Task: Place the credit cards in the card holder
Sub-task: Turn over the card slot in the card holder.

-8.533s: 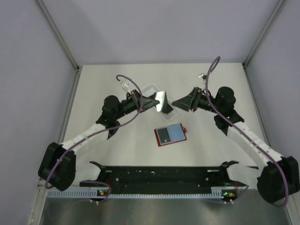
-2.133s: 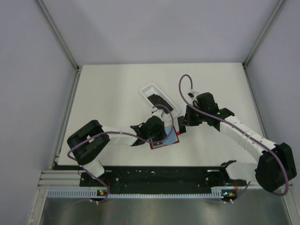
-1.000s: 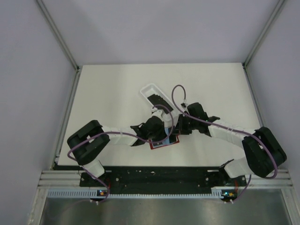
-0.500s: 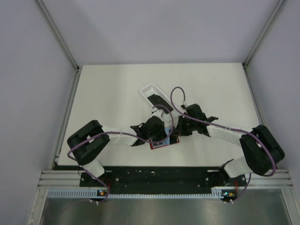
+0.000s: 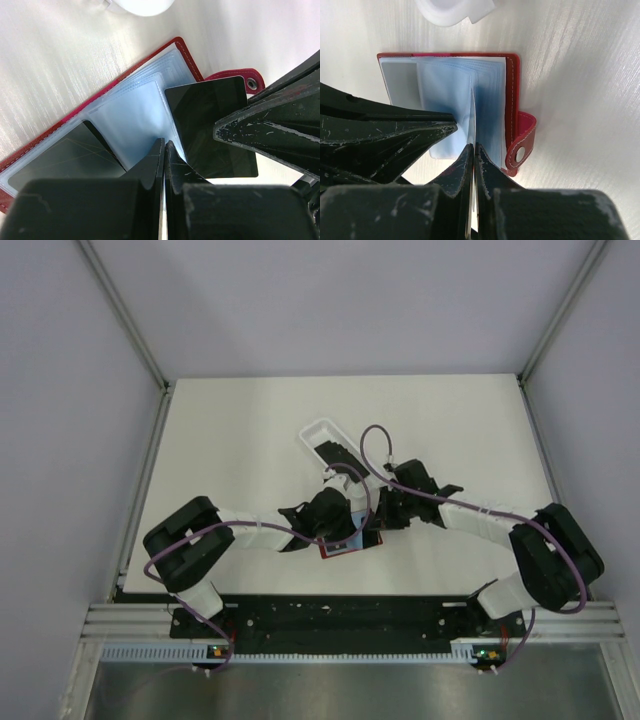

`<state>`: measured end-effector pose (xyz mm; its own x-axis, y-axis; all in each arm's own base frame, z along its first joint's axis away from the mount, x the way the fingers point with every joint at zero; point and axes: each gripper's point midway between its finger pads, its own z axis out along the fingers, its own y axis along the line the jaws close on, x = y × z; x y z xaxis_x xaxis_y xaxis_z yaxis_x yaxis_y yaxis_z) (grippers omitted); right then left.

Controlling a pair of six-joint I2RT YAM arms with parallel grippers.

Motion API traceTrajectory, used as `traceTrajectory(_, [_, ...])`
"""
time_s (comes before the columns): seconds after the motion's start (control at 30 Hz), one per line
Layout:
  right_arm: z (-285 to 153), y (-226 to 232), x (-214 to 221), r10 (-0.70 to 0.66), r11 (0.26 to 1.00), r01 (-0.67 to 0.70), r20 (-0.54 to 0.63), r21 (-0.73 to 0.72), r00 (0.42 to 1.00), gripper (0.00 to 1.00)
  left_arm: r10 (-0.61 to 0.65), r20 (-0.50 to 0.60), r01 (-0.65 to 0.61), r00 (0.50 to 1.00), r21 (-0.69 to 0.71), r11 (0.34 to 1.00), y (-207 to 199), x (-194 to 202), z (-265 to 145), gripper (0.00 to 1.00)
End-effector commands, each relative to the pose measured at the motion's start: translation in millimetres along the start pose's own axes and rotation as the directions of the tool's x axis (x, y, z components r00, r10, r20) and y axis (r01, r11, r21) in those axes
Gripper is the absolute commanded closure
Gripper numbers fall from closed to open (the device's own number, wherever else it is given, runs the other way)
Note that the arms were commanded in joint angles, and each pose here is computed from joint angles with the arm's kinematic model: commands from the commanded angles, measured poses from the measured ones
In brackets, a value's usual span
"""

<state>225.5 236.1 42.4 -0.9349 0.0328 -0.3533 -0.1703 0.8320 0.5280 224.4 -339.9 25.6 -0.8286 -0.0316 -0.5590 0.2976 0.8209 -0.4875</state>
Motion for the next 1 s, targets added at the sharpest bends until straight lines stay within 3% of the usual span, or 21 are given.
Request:
traceTrajectory(0.0, [0.8,-7.1,-0.5,-0.042,0.998,0.043,-0.019,0.055,0.999,1.00,0.024,-0.083,-0.034,0.996,-0.125,0.992,33.8,24.7,-6.4,1.00])
traceTrajectory(0.63, [3.2,-23.0,4.6,-0.026,0.990,0.032,-0.049,0.138,0.998,1.00,0.044,-0.083,-0.056,0.996,-0.154,0.987,39.8,23.8,-15.7,1.00])
traceTrajectory(0.97, [4.5,-26.5,6.8,-0.025,0.988,0.034,-0.056,0.149,0.998,1.00,0.035,-0.053,-0.044,0.998,-0.178,0.983,46.9,19.7,-50.5,1.00])
